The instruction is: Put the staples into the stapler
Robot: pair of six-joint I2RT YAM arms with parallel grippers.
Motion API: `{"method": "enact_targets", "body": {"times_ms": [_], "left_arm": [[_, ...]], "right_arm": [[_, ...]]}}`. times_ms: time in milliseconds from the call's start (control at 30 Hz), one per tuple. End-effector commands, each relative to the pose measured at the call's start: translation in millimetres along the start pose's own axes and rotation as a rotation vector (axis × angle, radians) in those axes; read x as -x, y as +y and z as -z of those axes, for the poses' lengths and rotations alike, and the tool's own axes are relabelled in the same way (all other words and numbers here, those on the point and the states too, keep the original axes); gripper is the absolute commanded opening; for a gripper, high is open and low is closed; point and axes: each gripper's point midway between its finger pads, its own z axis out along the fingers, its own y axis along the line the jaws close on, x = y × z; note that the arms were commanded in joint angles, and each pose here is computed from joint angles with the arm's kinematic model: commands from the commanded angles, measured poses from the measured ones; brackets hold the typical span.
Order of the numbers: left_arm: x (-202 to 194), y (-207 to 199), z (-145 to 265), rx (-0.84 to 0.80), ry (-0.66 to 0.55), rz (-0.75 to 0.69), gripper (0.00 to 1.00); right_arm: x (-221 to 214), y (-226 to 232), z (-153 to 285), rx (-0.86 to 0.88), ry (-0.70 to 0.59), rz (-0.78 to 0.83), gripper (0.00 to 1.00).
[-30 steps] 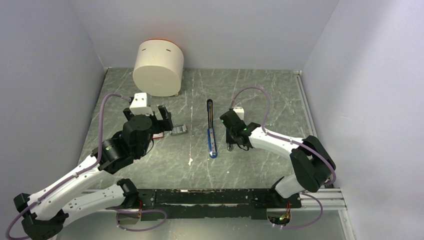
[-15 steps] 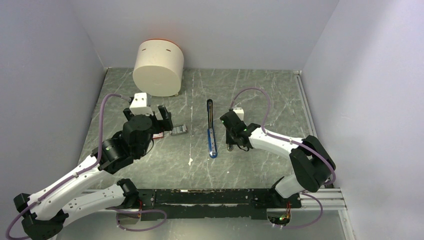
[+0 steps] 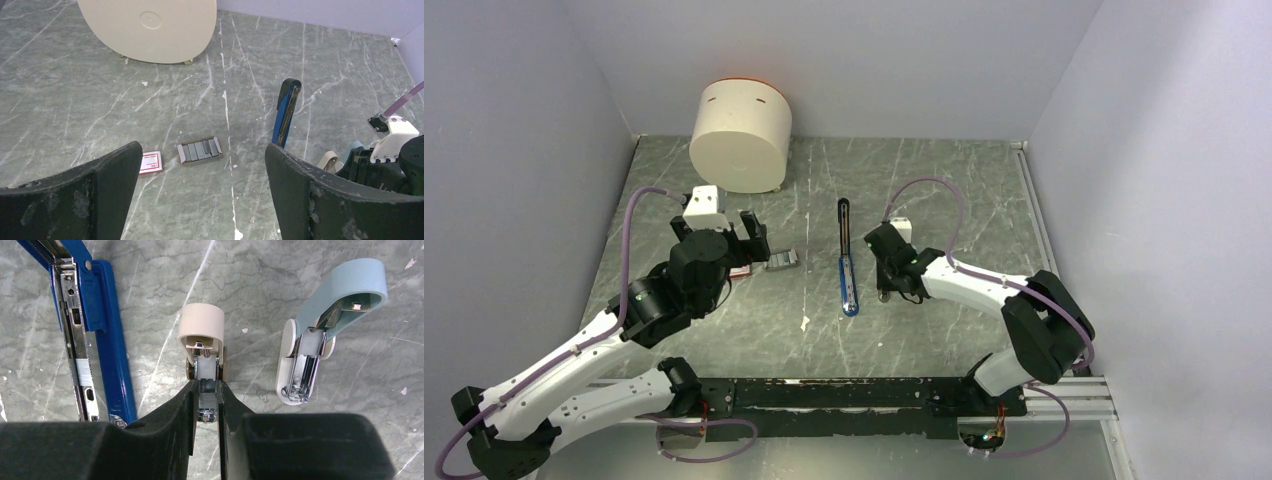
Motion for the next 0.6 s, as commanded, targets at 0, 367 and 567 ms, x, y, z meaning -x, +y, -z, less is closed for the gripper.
{"method": "enact_targets", "body": {"times_ms": [0,367,567], "left_arm": [[11.6,-3.6,1.9,-0.017,-0.026,0.044,0.97],[11.3,-2.5,2.7,-0.015,-0.026,0.044,0.97],[11.0,-1.0,2.8,-0.011,-0.027,0.044,0.97]], "right_arm": [[-2.2,-2.4,-5.0,-0.006,-0.003,0.0,0.23],[5.4,-0.4,-1.1,0.003,-0.026,-0.011,0.23],[13.3,0.0,5.4,0.006,-0.053,-0.023,0.23]]}}
